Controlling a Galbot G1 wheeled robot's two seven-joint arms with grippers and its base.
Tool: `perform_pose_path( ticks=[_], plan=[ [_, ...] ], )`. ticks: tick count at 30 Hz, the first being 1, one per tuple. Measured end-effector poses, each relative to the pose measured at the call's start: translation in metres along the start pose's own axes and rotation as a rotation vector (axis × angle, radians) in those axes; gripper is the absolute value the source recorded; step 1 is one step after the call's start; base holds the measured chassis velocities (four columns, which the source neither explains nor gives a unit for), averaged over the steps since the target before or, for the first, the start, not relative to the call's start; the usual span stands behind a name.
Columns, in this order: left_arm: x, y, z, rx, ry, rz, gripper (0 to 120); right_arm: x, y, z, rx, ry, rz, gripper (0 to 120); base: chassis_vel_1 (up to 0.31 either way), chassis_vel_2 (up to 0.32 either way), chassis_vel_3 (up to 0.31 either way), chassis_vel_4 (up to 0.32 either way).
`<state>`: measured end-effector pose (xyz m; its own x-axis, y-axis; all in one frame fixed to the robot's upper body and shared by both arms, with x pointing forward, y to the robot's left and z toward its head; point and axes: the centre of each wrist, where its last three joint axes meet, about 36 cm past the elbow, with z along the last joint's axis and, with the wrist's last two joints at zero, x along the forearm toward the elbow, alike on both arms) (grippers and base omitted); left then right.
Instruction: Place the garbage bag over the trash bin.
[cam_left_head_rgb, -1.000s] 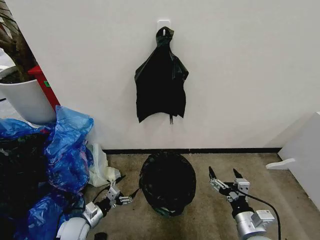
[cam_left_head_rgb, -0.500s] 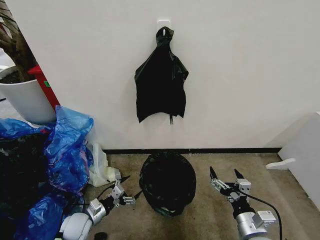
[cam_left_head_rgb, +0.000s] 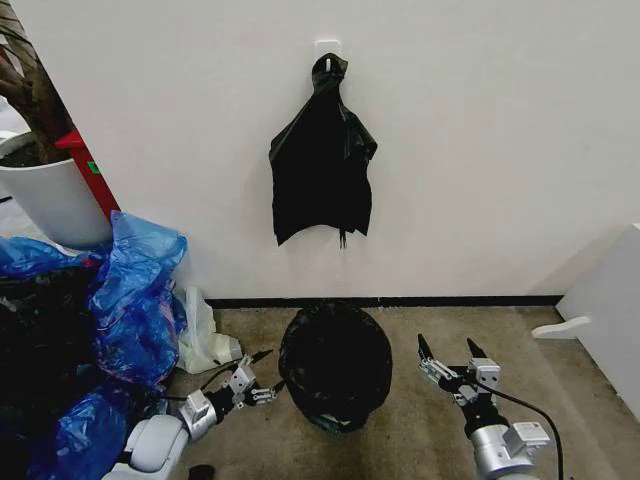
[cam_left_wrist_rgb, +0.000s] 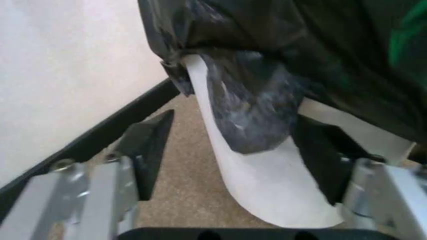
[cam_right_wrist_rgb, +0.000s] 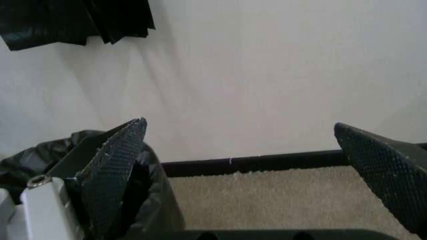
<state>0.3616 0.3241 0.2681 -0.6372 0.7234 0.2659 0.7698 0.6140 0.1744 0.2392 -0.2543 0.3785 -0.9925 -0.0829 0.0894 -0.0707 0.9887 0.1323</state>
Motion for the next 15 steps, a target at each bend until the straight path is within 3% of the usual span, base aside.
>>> perform_pose_path(
  ticks=[4,6,9,13,15],
  plan=[
    [-0.0054,0.0007,0.0008,0.001,0.007,0.028,43,-0.0001,0.0010,0.0000,0.001,0.000,-0.003,100,0.000,0.000,0.000,0.000],
    [-0.0061,0.0008,0.0009,0.001,0.008,0.031,41,-0.0001,0.0011,0.0001,0.001,0.000,-0.004,100,0.000,0.000,0.000,0.000],
    [-0.0090,0.0001,0.0022,0.001,0.014,0.047,25,0.0000,0.0020,0.0005,0.002,0.001,-0.006,100,0.000,0.000,0.000,0.000],
    [-0.0098,-0.0009,0.0033,0.001,0.018,0.051,15,0.0002,0.0028,0.0015,0.002,0.003,-0.008,100,0.000,0.000,0.000,0.000],
    [-0.0100,-0.0025,0.0036,0.002,0.018,0.054,5,-0.0002,0.0029,0.0022,0.002,0.005,-0.010,100,0.000,0.000,0.000,0.000]
  ],
)
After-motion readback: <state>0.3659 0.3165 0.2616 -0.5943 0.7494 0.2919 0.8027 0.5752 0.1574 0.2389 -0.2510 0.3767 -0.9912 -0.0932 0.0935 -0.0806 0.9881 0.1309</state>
